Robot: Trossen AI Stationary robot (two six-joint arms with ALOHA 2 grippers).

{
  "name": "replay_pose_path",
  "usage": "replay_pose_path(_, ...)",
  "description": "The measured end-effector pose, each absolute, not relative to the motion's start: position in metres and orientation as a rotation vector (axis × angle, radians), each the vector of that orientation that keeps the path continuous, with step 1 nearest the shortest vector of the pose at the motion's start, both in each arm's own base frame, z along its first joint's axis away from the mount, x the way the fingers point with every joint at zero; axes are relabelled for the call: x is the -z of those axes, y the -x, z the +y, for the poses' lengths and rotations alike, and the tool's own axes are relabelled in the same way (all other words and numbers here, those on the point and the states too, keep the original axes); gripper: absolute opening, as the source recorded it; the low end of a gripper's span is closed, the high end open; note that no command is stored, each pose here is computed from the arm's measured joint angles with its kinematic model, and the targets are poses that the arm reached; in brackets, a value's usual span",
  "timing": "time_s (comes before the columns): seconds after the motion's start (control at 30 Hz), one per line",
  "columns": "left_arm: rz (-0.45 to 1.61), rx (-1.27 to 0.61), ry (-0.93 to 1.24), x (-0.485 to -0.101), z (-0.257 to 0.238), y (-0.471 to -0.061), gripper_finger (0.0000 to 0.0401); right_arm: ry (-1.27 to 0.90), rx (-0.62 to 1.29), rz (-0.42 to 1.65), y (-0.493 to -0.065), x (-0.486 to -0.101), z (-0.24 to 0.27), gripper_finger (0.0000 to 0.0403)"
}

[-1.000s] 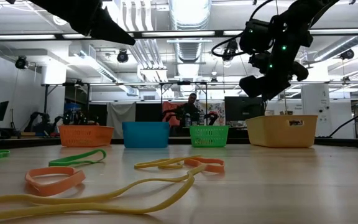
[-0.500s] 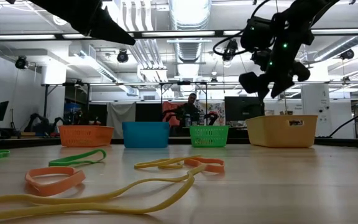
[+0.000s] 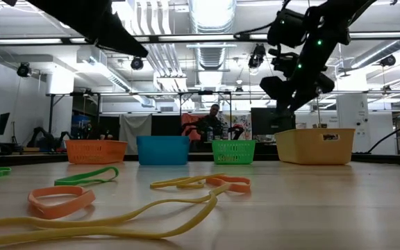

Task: Sort rubber bands into baskets
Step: Put the green rubber band into the orange bin

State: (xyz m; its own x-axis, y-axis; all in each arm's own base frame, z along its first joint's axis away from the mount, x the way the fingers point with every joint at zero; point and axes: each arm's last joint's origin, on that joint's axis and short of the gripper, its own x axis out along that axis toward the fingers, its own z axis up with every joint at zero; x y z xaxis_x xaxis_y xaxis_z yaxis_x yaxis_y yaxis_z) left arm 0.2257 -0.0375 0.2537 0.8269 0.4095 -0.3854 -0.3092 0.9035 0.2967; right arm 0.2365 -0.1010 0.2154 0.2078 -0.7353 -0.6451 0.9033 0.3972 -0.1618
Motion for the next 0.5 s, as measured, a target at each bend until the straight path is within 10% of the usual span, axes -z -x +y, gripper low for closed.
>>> replay_pose_path(0.5, 0.698, -0.015, 0.124, -0.235, -0.049, -0.216, 0.0118, -0.080, 0.784, 0.747, -0.264, -0.230, -0.030, 0.0194)
